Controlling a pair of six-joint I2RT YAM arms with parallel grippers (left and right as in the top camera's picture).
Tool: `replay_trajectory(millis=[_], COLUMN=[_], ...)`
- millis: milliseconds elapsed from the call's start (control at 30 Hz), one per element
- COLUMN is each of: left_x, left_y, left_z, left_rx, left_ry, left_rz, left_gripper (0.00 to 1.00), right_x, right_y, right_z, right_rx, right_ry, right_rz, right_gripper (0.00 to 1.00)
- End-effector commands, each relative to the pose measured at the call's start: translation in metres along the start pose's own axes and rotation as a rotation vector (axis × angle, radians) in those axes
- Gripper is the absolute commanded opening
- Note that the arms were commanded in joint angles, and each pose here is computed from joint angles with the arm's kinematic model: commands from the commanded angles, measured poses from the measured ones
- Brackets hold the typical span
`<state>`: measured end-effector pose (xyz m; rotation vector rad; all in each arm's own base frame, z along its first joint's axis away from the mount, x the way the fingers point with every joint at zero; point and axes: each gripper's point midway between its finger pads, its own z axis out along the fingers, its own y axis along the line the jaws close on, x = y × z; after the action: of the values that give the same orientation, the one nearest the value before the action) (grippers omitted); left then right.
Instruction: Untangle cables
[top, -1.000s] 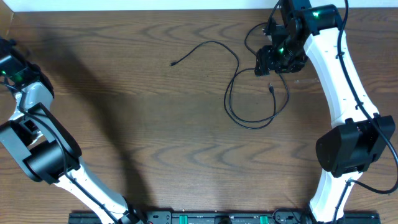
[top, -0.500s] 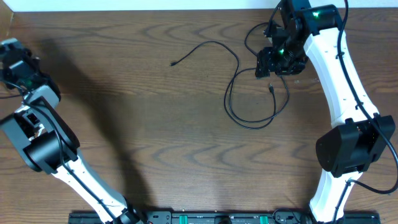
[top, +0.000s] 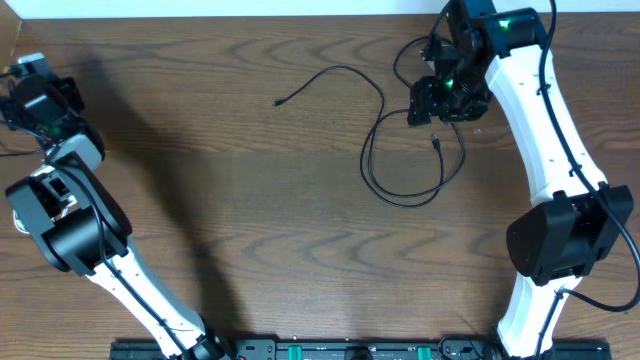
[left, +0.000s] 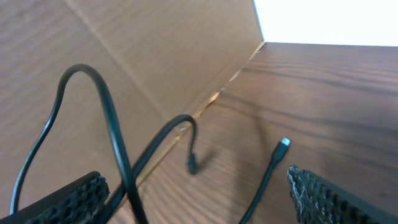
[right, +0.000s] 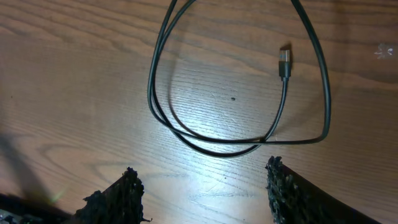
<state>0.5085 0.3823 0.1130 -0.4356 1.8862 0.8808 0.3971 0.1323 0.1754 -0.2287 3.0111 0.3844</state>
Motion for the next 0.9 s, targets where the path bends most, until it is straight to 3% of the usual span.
replay_trajectory(millis=[0, 133, 267, 600, 867], left_x=[-0.010, -0.014, -0.039, -0.133, -0.168], left_y=[-0.015, -0.033, -0.033, 0.019, 0.047], left_z=[-0.003, -0.009, -0.019, -0.067, -0.113], left_rx=[0.044, 0.091, 0.097, 0.053, 0.071], left_ry=[-0.022, -0.011, -0.048, -0.196, -0.171], left_rz=[-0.019, -0.030, -0.122, -0.212, -0.336], left_gripper=[0.96, 0.96, 0.96, 0.96, 0.96], right_x=[0.002, 0.000, 0.000, 0.000, 0.000], right_y=[0.005, 0.005, 0.006, 0.006, 0.006], right_z=[-0.003, -0.003, -0.003, -0.003, -0.003], right_rx=[-0.005, -0.005, -0.006, -0.006, -0.006], right_ry=[-0.006, -0.012, -0.014, -0.012, -0.013], right_rz=[-0.001, -0.004, -0.005, -0.005, -0.006], right_gripper=[0.63, 0.63, 0.63, 0.64, 0.63])
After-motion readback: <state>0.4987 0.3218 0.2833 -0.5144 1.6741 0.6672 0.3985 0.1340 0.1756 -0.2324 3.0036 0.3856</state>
